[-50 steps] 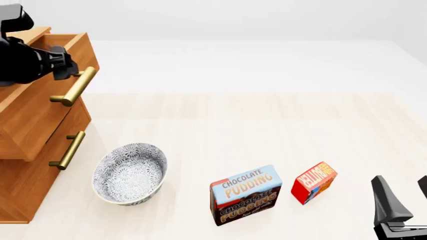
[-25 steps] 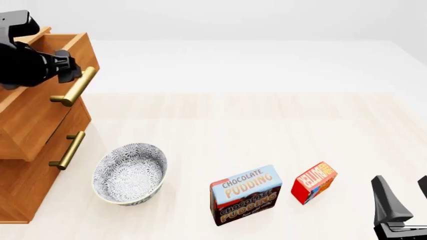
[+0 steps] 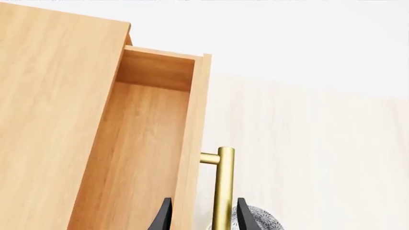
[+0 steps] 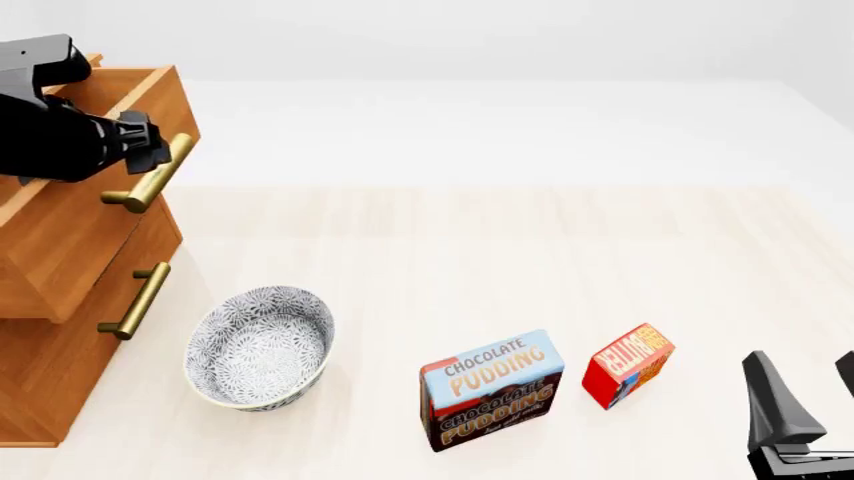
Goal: Put the butter at the back in the top drawer of the cabinet and close it.
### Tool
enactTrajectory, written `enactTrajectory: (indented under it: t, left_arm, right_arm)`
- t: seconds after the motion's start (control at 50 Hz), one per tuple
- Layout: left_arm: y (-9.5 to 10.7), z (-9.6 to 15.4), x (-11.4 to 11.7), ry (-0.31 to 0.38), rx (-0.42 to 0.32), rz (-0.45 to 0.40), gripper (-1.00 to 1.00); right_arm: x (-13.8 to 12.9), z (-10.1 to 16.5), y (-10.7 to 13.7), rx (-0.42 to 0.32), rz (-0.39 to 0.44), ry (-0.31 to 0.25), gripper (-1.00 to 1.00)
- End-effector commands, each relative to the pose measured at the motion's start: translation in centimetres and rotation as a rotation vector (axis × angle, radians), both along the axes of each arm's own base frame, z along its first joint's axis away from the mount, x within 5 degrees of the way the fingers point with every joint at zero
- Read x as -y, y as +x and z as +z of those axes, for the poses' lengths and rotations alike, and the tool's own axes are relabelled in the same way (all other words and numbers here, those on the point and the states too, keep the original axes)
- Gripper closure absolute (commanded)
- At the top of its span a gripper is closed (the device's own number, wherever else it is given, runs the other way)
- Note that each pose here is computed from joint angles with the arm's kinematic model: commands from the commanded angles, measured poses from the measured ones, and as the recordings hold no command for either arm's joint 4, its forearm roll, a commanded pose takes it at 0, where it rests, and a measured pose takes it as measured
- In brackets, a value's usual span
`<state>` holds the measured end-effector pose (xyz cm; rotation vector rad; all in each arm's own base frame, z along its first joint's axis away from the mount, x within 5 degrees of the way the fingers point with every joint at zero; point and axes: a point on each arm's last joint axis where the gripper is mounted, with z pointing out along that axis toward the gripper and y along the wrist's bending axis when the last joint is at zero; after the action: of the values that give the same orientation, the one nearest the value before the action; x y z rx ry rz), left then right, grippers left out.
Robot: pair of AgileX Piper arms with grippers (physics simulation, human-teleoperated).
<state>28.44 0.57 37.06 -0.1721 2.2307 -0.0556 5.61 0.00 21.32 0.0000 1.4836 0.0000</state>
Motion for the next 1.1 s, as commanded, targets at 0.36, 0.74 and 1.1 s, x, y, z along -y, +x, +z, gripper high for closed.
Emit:
enactTrajectory:
  t: [0.36,0.74,1.1]
  left_arm:
    - [0.6,-1.9,0.2,-0.018,-0.037,0.000,-1.00]
    - [0.3,-1.8,0.9,-0.027,-0.035,-0.017,-1.00]
    - [0.2,-1.2,2.0,-0.038,-0.027,-0.044,-1.00]
  right_arm:
    - [0.0,0.0,0.0,0.000,0.000,0.000,-1.00]
    - [0.0,0.0,0.0,0.000,0.000,0.000,-1.00]
    - [0.0,0.0,0.0,0.000,0.000,0.000,-1.00]
